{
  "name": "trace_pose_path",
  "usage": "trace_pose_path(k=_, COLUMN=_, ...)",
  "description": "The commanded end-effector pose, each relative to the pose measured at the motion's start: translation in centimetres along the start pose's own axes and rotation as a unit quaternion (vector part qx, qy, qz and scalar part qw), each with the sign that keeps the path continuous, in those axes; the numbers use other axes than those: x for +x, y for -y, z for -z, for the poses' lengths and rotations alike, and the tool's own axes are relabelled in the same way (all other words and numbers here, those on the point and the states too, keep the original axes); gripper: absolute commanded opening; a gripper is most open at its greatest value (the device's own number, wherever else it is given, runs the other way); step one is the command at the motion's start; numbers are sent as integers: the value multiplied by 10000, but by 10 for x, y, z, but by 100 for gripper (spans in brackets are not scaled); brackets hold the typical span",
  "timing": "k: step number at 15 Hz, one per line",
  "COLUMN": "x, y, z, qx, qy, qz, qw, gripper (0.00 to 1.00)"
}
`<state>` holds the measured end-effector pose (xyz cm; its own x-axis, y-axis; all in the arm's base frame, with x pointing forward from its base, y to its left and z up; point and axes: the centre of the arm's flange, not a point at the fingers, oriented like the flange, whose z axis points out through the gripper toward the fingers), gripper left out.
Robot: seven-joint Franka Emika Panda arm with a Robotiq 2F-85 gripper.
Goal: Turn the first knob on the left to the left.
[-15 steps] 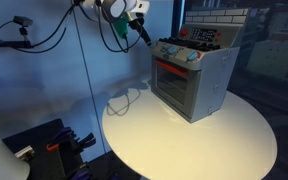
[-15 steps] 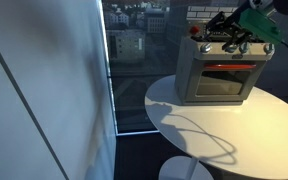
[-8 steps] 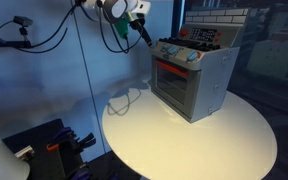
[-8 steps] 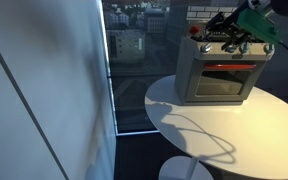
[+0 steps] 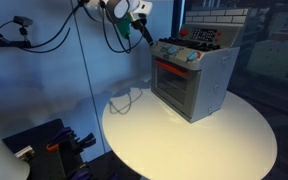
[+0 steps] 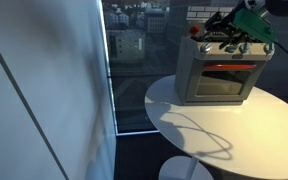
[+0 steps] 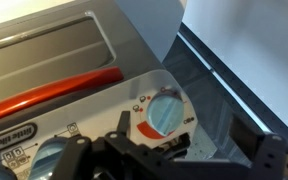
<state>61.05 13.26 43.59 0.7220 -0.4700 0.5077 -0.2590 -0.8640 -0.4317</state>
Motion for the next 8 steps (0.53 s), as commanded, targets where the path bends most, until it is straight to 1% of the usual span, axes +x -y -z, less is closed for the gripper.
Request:
trace_pose_path(k=1, x=8, y=7, z=-6, qx=46, qy=-76, qz=-111, qw=9999, gripper=100)
trace_pose_path(k=8, x=9, y=11, z=-9, qx=111, qy=-55, qz=-148, qw=9998, gripper=100)
